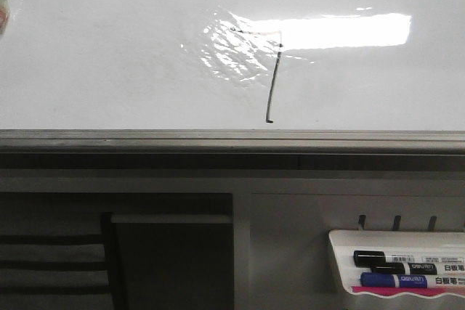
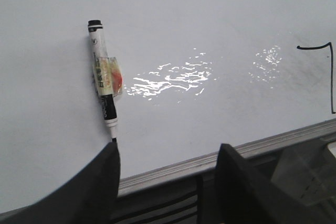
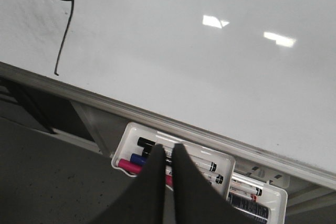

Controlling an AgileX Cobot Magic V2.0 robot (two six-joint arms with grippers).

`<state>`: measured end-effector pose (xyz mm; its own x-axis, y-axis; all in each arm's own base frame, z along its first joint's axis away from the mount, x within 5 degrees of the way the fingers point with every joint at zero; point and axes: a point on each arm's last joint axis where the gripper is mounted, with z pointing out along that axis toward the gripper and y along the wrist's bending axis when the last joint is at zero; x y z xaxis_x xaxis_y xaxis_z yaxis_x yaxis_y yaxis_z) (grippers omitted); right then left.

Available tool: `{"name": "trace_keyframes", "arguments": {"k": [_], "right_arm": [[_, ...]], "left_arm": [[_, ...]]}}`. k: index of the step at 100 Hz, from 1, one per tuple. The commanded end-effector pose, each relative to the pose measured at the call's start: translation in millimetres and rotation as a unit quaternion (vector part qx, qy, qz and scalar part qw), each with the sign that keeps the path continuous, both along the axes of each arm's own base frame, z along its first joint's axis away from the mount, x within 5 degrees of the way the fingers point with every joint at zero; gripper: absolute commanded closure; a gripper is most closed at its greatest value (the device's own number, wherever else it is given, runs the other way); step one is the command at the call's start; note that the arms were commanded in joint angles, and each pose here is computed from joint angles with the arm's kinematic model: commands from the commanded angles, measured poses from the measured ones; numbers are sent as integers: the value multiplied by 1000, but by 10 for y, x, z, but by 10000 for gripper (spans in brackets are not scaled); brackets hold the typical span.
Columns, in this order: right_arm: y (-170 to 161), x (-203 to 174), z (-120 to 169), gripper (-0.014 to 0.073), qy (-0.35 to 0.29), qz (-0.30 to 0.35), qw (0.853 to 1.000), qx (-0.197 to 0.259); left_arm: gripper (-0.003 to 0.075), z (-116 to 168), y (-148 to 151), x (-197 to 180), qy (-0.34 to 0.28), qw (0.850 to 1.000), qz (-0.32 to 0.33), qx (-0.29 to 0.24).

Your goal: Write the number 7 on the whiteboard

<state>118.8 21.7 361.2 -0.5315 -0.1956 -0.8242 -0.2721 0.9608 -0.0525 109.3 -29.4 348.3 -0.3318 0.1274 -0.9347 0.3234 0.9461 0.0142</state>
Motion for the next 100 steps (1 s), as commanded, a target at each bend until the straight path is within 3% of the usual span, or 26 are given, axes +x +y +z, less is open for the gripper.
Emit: {"name": "trace_keyframes", "arguments": {"k": [1, 19, 30, 46, 63, 100], "right_arm": [[-27, 31, -40, 655, -68, -21, 997, 11], [-35, 21, -271, 655, -93, -40, 994, 41], [-38, -1, -317, 655, -131, -49, 988, 65], [-58, -2, -378, 659, -164, -57, 983, 65], [-57, -2, -409, 659, -158, -57, 984, 64], [-57, -2, -409, 659, -158, -57, 984, 64]], "left_arm": [[354, -42, 47, -70, -57, 998, 29, -20], [392, -396, 114, -169, -95, 992, 67, -40], [523, -531, 148, -184, -115, 988, 87, -53], [738, -616, 152, -175, -107, 989, 90, -53], [741, -616, 139, -177, -97, 987, 92, -88], [741, -616, 139, -177, -97, 987, 92, -88]]}}
